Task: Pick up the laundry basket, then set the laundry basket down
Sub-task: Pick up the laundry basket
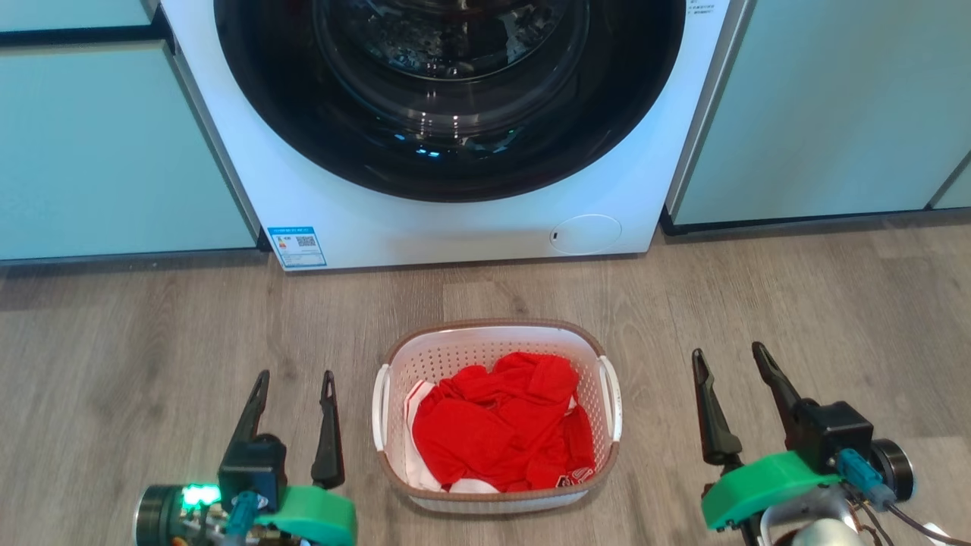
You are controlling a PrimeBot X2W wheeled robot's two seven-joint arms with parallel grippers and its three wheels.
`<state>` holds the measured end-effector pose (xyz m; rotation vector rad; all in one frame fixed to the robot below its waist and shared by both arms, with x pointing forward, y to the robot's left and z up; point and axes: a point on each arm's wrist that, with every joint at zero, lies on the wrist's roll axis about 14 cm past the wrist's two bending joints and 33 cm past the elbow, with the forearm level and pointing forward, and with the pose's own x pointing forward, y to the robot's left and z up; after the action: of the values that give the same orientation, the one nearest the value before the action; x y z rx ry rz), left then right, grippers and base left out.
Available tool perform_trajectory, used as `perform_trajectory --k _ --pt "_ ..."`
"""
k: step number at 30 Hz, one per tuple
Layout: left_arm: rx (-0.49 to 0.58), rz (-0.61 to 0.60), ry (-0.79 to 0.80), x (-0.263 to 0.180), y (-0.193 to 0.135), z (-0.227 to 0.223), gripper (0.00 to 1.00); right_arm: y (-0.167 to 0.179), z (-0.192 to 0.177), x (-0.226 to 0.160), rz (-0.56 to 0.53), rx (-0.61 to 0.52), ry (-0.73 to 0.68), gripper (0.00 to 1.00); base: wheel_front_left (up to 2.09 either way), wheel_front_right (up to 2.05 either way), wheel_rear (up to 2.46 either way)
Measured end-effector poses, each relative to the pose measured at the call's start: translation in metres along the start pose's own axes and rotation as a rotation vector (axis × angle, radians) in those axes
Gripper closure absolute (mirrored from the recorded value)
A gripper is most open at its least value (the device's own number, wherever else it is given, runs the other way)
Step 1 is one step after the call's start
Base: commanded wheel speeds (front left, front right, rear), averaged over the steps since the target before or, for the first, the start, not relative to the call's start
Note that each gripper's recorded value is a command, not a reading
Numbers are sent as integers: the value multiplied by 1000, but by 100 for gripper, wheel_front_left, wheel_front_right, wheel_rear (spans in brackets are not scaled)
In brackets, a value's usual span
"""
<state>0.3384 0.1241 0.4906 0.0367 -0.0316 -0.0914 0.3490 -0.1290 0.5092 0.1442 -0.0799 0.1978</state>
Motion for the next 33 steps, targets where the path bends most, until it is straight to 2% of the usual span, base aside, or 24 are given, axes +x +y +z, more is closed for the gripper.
perform_trajectory --k 10,18,24,33 --pt "-12 -8 69 8 -2 -22 0 -12 -23 6 -31 8 72 0 0 0 0" --pt "-28 -10 90 53 -3 -33 0 -23 -38 52 -31 -1 95 0 0 0 0" --pt "-30 -7 162 76 -1 -63 0 -33 -63 77 -40 4 148 0 0 0 0" --pt "-81 13 289 116 3 -119 0 -52 -123 113 -64 14 269 0 0 0 0"
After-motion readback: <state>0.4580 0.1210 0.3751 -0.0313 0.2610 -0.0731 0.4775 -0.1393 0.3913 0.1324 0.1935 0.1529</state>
